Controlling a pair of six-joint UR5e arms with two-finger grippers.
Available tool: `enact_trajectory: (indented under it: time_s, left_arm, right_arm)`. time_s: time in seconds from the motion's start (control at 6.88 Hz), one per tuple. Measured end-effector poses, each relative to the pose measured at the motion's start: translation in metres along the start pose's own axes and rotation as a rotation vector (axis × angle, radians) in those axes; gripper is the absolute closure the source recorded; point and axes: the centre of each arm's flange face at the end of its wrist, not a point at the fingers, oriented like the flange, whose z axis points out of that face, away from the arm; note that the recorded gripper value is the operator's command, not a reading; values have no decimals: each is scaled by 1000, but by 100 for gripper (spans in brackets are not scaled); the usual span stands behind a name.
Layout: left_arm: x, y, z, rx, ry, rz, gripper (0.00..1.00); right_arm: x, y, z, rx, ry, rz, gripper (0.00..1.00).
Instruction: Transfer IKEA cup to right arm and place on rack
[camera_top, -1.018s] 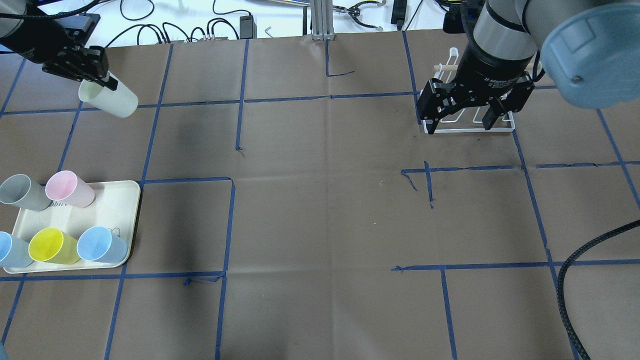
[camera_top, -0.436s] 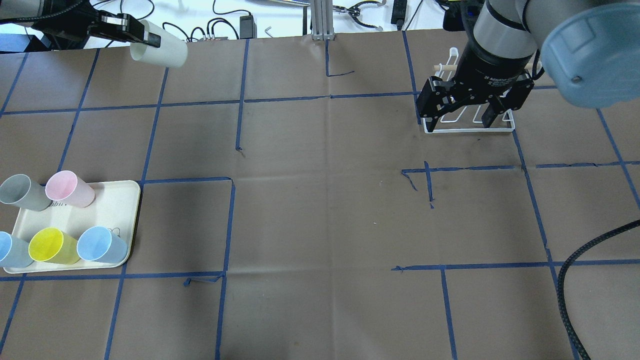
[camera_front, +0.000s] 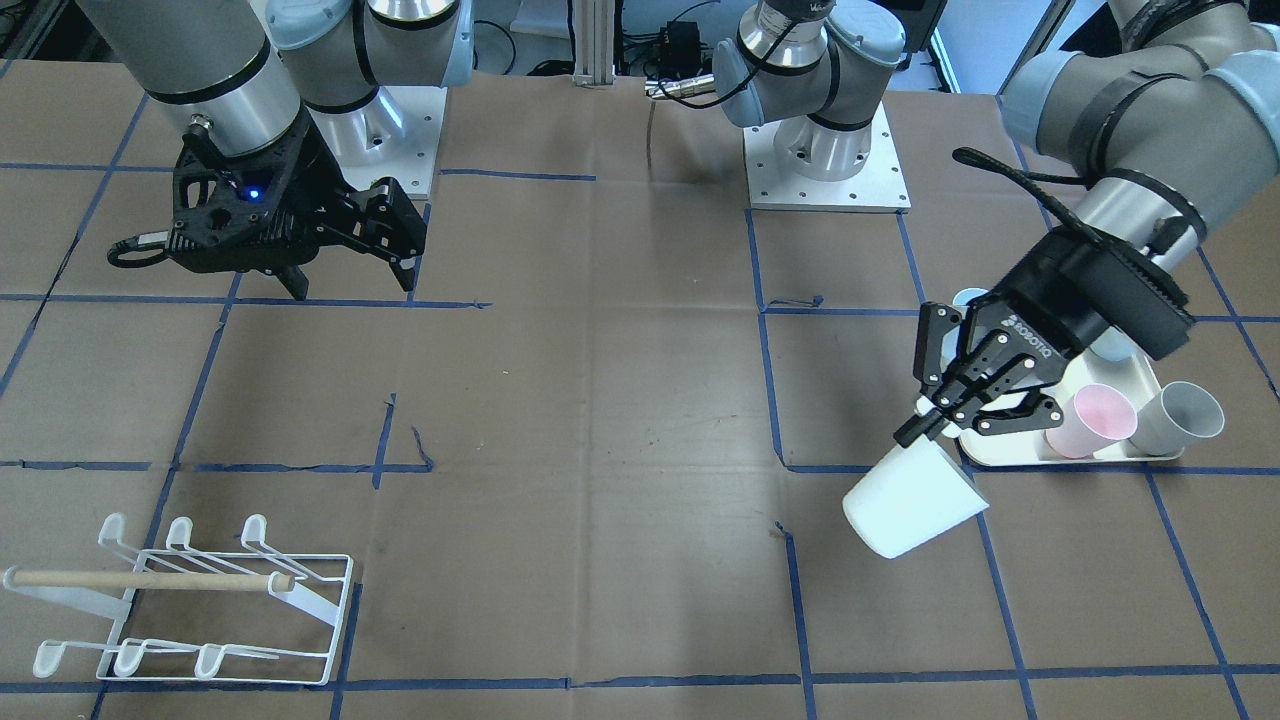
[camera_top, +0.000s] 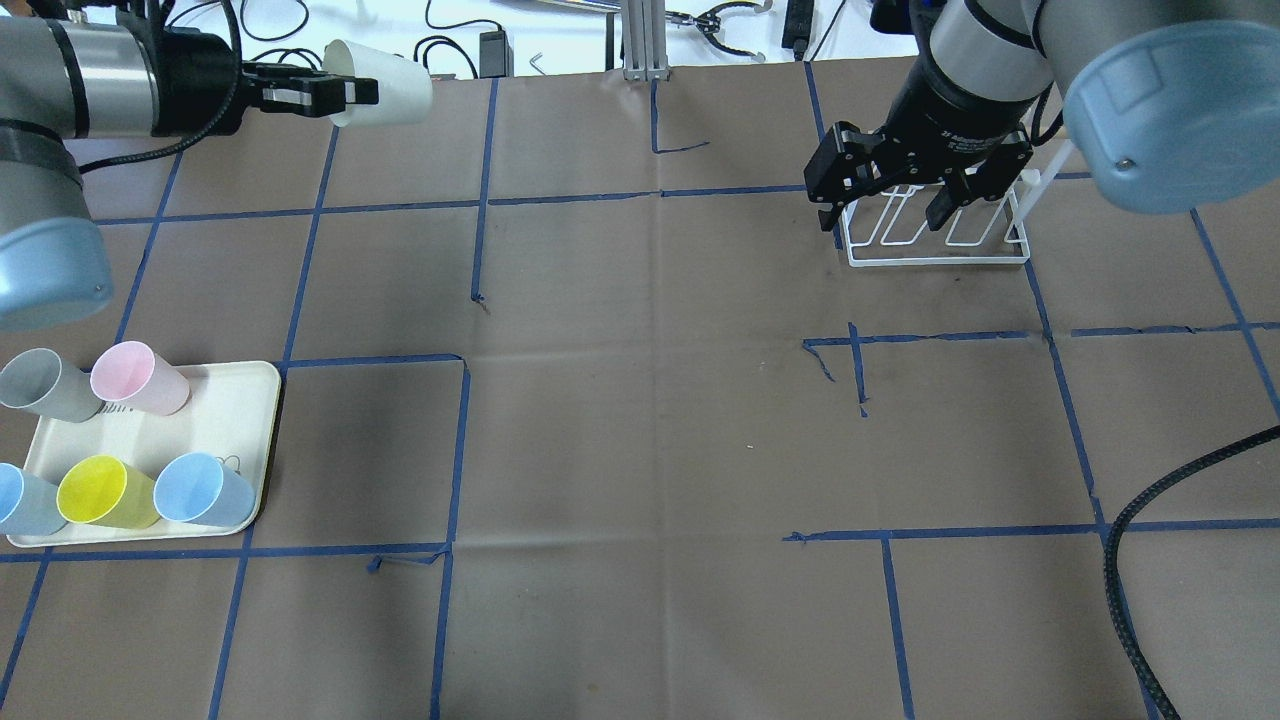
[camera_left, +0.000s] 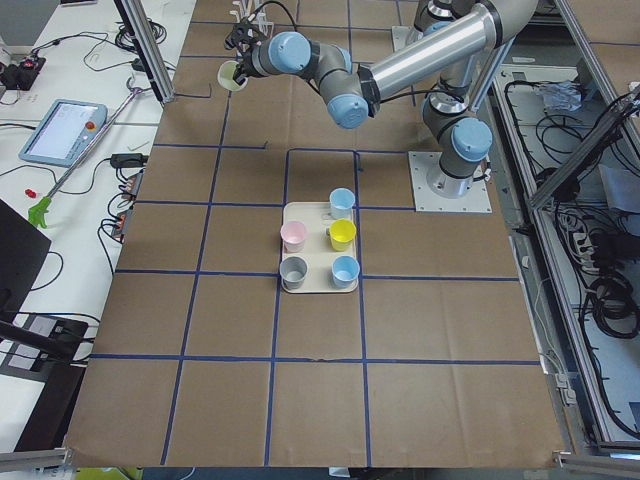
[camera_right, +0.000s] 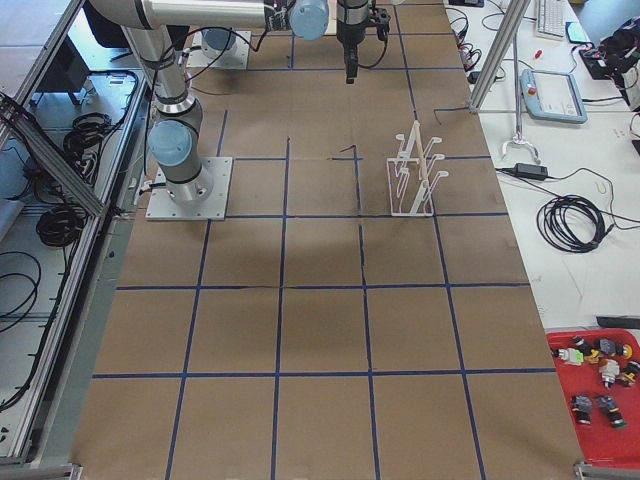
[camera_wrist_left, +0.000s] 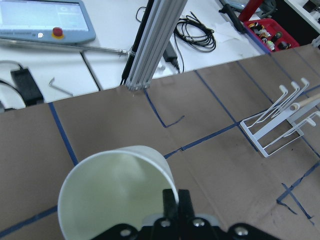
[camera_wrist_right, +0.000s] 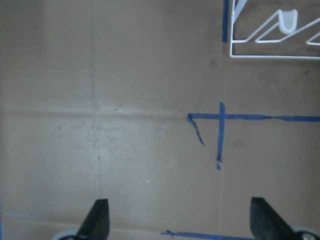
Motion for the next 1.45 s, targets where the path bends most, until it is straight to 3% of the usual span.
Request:
enact_trajectory:
  time_s: [0.15, 0.44, 0.73, 1.16, 1.45]
  left_arm:
    - [23, 21, 15, 63, 51, 58, 100]
    - [79, 40, 46, 107, 150, 164, 100]
    - [111, 50, 65, 145, 224, 241, 100]
    - [139, 88, 68, 212, 281, 295, 100]
    - [148, 94, 64, 226, 286, 272, 100]
  right_arm:
    - [-6, -9, -1, 77, -59, 81, 0]
    - [-14, -15, 8, 218, -207, 249, 0]
    - [-24, -11, 8, 308, -386, 424, 0]
    - [-31, -3, 6, 397, -598, 659, 0]
    - [-28, 21, 36, 416, -724, 798, 0]
